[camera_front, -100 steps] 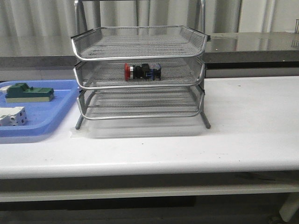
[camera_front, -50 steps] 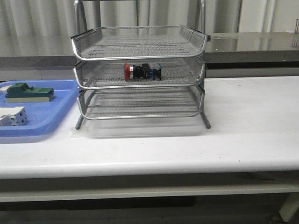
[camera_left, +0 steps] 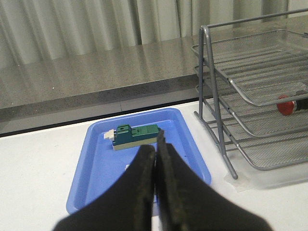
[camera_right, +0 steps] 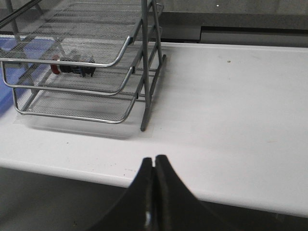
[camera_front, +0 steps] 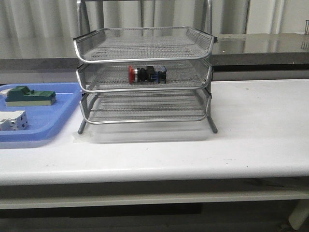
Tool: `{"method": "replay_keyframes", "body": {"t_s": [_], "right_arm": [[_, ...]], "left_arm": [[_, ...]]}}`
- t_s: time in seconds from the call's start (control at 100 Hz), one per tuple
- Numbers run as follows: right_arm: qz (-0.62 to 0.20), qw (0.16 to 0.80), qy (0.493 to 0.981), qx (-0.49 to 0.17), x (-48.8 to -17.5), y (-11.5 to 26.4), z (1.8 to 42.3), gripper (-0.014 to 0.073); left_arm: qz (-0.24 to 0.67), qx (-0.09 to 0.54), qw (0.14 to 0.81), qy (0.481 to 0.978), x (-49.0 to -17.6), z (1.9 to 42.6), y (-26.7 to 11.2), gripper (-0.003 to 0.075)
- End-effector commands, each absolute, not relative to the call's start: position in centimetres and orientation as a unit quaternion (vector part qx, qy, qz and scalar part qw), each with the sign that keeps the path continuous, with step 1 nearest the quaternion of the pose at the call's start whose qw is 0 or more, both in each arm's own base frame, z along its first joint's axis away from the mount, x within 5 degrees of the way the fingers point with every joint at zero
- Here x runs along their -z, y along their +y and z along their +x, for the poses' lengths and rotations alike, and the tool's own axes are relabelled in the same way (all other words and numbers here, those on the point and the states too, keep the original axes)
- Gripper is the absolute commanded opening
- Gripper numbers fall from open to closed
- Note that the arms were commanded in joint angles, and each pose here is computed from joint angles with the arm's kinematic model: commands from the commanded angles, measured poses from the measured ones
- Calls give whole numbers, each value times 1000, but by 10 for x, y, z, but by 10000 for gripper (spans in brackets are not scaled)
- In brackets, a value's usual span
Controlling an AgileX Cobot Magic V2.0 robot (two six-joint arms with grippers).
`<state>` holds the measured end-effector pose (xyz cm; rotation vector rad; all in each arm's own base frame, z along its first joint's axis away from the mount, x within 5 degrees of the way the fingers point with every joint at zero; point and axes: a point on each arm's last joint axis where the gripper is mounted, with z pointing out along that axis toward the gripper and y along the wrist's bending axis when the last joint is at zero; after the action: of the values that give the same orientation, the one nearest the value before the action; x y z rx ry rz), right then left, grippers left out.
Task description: Place button on rack with both arms
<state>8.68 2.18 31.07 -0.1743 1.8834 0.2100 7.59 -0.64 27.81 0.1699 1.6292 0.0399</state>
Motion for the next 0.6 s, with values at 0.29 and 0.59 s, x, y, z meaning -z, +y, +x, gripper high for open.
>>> {"method": "replay_keyframes", "body": {"t_s": [0.29,0.59], "right_arm": [[-46,701,708,-66,-271,10,63,-66],[-22,737,674,-47,-234,5,49,-66]], "left_arm": [[60,-18,720,691,-295,76,-5,4],[60,-18,720,691,-295,76,-5,4]]}}
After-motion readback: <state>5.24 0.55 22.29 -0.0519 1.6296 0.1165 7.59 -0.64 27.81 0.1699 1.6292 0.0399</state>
